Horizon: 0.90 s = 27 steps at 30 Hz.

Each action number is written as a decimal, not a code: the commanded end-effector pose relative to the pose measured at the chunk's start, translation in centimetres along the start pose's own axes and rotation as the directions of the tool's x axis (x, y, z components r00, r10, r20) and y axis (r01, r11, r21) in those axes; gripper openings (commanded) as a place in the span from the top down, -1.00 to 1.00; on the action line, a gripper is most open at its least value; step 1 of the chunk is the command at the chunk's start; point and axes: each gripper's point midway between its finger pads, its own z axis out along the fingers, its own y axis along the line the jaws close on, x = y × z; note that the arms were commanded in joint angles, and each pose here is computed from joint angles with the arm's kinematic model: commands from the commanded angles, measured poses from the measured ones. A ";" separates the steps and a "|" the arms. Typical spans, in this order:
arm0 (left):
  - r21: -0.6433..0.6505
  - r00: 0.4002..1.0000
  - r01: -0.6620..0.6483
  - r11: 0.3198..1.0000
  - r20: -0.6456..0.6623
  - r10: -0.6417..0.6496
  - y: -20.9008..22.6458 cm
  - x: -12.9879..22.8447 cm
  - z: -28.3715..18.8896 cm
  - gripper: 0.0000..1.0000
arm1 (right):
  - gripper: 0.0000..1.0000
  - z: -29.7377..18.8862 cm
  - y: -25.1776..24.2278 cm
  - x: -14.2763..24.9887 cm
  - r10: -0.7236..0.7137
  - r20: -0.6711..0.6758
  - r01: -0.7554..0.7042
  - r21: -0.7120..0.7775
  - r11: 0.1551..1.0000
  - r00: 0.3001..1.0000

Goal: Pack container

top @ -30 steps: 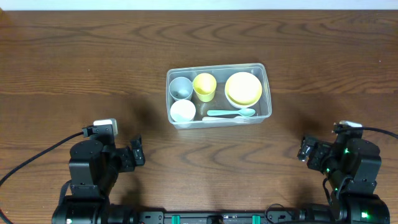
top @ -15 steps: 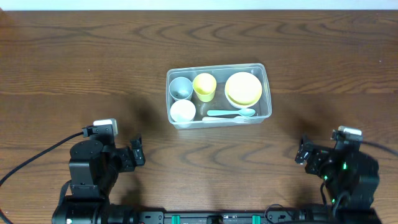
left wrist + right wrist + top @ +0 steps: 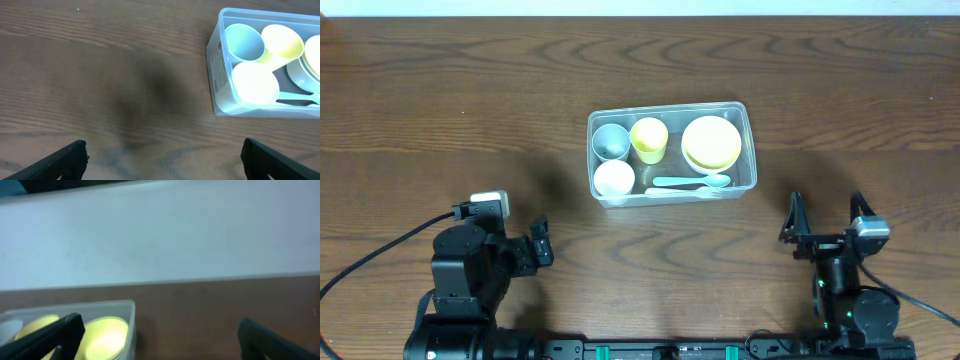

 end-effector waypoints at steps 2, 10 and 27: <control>-0.006 1.000 0.004 1.000 0.001 -0.004 0.1 0.0 0.0 -0.96 | -0.98 0.1 0.4 0.4 -0.145 0.047 0.146 -0.014 0.989 0.988; -0.006 1.000 0.004 1.000 0.001 -0.004 0.1 0.0 0.0 -0.96 | -0.99 -0.3 -0.3 6.0 -0.198 -0.181 0.195 -0.031 0.980 0.963; -0.006 1.000 0.004 1.000 0.001 -0.004 0.1 0.0 0.0 -0.96 | -0.99 -0.3 -0.2 6.0 -0.188 -0.181 0.185 -0.035 0.982 0.965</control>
